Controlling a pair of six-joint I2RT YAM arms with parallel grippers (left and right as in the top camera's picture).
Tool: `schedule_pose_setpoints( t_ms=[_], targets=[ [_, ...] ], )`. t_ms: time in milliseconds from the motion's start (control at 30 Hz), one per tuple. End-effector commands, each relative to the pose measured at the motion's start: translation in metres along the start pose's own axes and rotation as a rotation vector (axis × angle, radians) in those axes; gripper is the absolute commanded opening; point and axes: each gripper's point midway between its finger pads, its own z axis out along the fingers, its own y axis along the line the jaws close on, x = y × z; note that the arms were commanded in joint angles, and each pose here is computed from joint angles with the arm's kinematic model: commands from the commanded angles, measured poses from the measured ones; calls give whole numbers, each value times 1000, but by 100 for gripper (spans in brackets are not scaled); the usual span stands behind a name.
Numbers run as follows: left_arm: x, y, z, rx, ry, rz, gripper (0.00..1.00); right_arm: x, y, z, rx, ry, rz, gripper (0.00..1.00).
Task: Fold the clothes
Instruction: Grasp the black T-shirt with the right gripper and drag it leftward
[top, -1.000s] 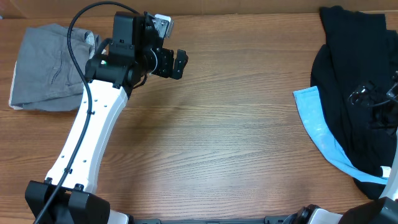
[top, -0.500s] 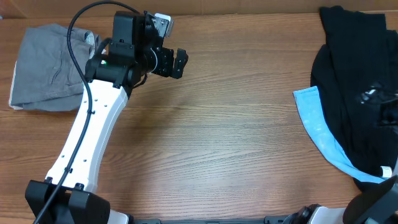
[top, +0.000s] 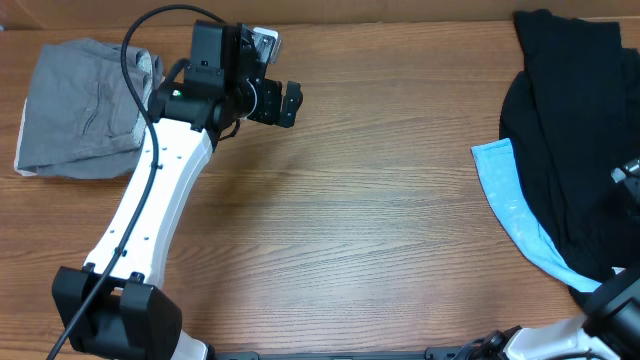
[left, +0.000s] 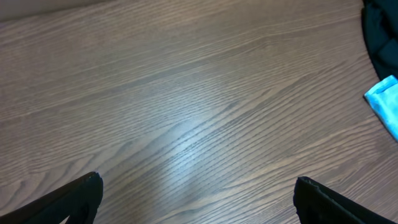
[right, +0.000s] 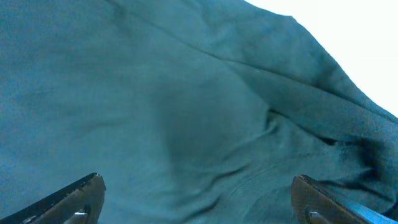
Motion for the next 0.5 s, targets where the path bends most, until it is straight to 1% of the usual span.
schedule_pose_setpoints(
  t_ms=[0,267,467],
  targets=[
    [-1,1,6,-7,8,-7,100,-9,-1,12,-8,-4,-8,98],
    [1,1,7,-7,16,-8,100,-23,2,26,-25,-56,-28,94],
    [2,1,7,-8,19,-9,100,-32,3,36,-31,-85,-44,89]
  ],
)
